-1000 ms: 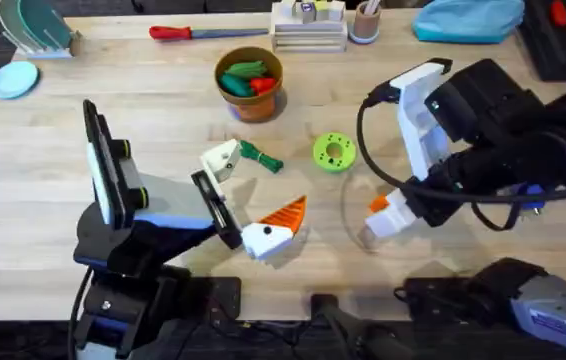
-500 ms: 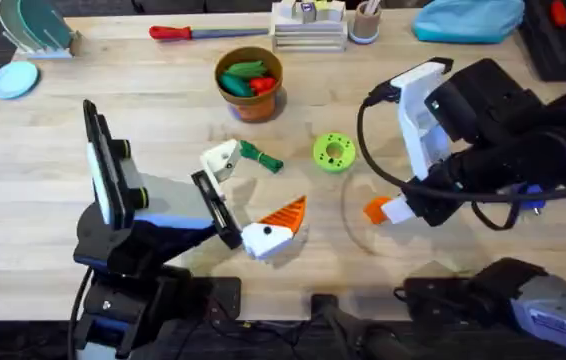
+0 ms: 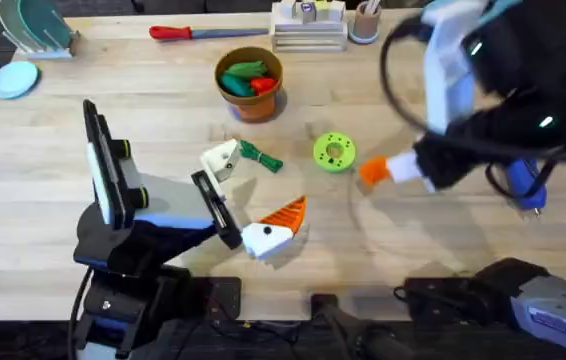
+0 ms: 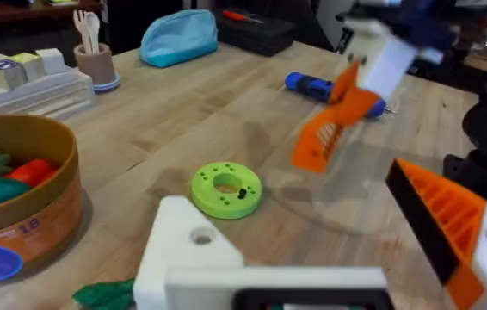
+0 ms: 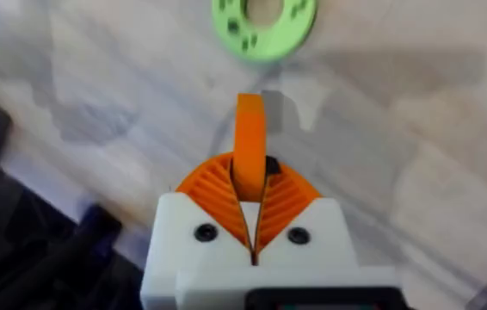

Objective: Pick up the gripper from the table and insert it into the empty holder that is missing its gripper. Then pick up a screw, insert it into the mounting hole, and use the screwdriver to tighten it. Finally, clean up the table by picking up the vegetable and placing it into the bucket.

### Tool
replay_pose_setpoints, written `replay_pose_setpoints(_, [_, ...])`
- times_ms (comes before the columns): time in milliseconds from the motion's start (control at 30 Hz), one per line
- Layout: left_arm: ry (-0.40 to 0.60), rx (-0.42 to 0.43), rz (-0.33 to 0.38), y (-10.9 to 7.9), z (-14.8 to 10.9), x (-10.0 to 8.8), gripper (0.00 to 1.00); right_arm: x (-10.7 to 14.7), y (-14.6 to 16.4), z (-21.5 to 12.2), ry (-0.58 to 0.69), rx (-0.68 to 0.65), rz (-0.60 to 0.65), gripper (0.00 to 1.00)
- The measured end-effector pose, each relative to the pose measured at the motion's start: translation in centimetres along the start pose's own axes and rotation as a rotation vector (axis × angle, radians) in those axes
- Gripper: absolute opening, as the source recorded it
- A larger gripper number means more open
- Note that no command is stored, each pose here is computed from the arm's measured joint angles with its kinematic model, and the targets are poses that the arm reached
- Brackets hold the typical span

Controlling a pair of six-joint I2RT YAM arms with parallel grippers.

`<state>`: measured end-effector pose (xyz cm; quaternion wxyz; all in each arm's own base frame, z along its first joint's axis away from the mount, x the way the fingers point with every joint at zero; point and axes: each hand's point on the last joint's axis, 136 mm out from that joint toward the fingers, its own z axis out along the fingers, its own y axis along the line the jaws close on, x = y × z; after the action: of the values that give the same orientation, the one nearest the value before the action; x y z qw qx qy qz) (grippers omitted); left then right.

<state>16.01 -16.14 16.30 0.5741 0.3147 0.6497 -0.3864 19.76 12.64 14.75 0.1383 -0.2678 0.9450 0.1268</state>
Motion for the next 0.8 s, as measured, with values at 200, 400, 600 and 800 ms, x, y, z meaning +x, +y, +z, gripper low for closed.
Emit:
replay_pose_setpoints(200, [0.000,0.000,0.000,0.0,0.0,0.0,0.993,-6.9,-1.5,-3.9,-0.285,0.018,0.036,0.012])
replay_pose_setpoints(400, [0.000,0.000,0.000,0.0,0.0,0.0,0.993,-12.0,-2.8,-5.5,-0.573,-0.164,0.106,0.011])
replay_pose_setpoints(600, [0.000,0.000,0.000,0.0,0.0,0.0,0.993,-11.4,-1.0,-0.5,-0.487,-0.518,0.286,0.011])
replay_pose_setpoints(800, [0.000,0.000,0.000,0.0,0.0,0.0,0.993,-10.4,3.0,2.0,-0.296,-0.817,0.367,0.011])
